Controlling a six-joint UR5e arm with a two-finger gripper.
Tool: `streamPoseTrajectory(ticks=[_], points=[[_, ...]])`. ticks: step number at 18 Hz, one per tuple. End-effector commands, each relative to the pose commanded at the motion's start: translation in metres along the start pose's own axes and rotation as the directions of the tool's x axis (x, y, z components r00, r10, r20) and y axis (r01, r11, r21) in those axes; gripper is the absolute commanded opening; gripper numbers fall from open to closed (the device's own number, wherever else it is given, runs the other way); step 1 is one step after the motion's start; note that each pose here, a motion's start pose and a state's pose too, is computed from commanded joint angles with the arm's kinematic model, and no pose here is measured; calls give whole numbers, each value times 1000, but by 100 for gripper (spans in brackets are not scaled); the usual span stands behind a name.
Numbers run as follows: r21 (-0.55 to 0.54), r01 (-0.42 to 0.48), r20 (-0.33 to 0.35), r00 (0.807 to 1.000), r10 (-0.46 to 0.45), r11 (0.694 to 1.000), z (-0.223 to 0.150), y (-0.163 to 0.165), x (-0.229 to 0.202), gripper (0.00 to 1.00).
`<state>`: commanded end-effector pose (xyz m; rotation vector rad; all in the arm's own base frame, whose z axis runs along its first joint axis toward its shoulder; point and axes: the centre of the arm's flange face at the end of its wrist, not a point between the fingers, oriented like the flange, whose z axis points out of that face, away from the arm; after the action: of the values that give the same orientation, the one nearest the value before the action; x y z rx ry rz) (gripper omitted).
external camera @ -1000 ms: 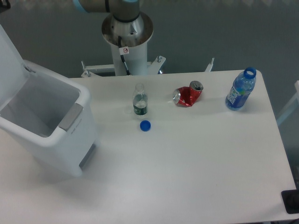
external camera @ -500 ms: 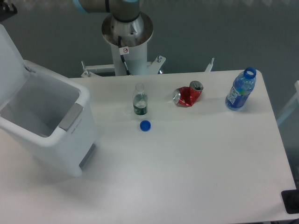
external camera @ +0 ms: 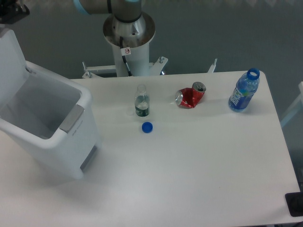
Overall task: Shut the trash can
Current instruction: 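Swing the gripper above the open trash can lid, then lower the gripper onto the raised lid and push it down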
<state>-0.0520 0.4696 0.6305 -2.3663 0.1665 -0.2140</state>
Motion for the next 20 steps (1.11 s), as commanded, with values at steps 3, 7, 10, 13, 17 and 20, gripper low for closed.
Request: streamPoseTrajectory(ticks=[3,7,10,13,17,20], points=[[-5,3,-1,1000,-3,1000,3,0,-2,0],[-23,14,13,1000,-14,1000,10,2,-11,0],[-19,34,32,999,-33,999,9,3,-26,0],[-11,40,45,998,-39,999,7,4,-33,0],[-22,64,53,997,-63,998,13,7,-50,0],[-34,76,52,996,-74,997,19,10,-55,0]])
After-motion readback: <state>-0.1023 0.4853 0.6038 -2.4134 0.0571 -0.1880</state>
